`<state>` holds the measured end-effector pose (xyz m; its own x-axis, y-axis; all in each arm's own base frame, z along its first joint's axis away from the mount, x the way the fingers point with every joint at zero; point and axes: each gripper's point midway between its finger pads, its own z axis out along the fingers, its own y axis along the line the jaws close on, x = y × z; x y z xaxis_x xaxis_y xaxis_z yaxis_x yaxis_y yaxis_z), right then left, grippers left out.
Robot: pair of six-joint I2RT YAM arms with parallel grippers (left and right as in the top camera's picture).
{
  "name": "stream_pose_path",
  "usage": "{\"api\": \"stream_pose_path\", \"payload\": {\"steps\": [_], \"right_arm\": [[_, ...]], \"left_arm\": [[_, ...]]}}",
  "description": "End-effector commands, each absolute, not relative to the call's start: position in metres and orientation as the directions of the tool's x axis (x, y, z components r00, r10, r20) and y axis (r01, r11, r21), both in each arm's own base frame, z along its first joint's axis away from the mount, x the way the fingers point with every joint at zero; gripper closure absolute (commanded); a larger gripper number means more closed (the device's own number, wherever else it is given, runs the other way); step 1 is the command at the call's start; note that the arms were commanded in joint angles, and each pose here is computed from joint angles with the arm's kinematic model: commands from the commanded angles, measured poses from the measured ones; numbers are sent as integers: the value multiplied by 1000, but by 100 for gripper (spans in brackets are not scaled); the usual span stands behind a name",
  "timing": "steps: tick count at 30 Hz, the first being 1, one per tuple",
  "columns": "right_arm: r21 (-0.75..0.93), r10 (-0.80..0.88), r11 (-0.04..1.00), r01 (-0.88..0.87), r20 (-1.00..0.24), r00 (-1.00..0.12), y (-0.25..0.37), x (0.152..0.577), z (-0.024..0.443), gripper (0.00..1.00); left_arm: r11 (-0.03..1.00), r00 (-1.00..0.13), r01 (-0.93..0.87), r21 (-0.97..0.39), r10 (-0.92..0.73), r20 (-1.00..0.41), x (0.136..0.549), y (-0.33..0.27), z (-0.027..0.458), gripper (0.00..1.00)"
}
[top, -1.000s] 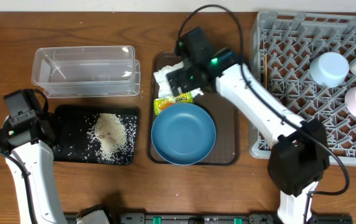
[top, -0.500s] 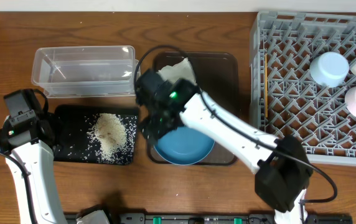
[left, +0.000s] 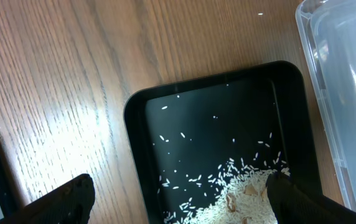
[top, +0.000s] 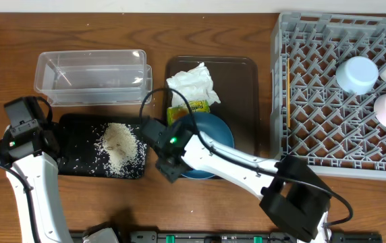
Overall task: Sort waste into correct bins and load items into the dishwasher rack
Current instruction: 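Grasp the blue bowl rim with the right gripper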
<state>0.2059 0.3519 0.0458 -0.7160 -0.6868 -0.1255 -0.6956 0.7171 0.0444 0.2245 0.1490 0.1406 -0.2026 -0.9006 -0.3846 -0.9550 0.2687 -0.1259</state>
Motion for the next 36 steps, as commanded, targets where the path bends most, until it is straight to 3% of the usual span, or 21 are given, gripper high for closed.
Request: {"api": "stream_pose_path", "payload": {"steps": [1,5,17,22,26,32,36], "right_arm": [[22,-689,717,-697,-132,-713,347,203,45,48],[30,-686,716,-697,-156,-711,352,206,45,64],[31,-692,714,-700,-121,-712,340,196,23,68],[38,-691,714,-700,-130,-712,342,196,23,89],[57,-685,711,-701,-170,-708,356,203,38,99],[67,-663,709,-702,-275,-696,383,228,93,99],[-25,-604,766,-642,-373,-705,375,272,146,99]], "left_arm": [[255,-182,-957,-140,-899,-398,227,153,147,9],[255,-182,-957,-140,-899,-398,227,153,147,9],[255,-182,-957,-140,-899,-398,227,153,147,9],[255,-182,-957,-140,-899,-398,227,153,147,9],[255,-182,-957,-140,-899,-398,227,153,147,9],[255,-182,-957,-140,-899,-398,227,153,147,9],[255,-182,-957,-140,-899,-398,227,153,147,9]]}}
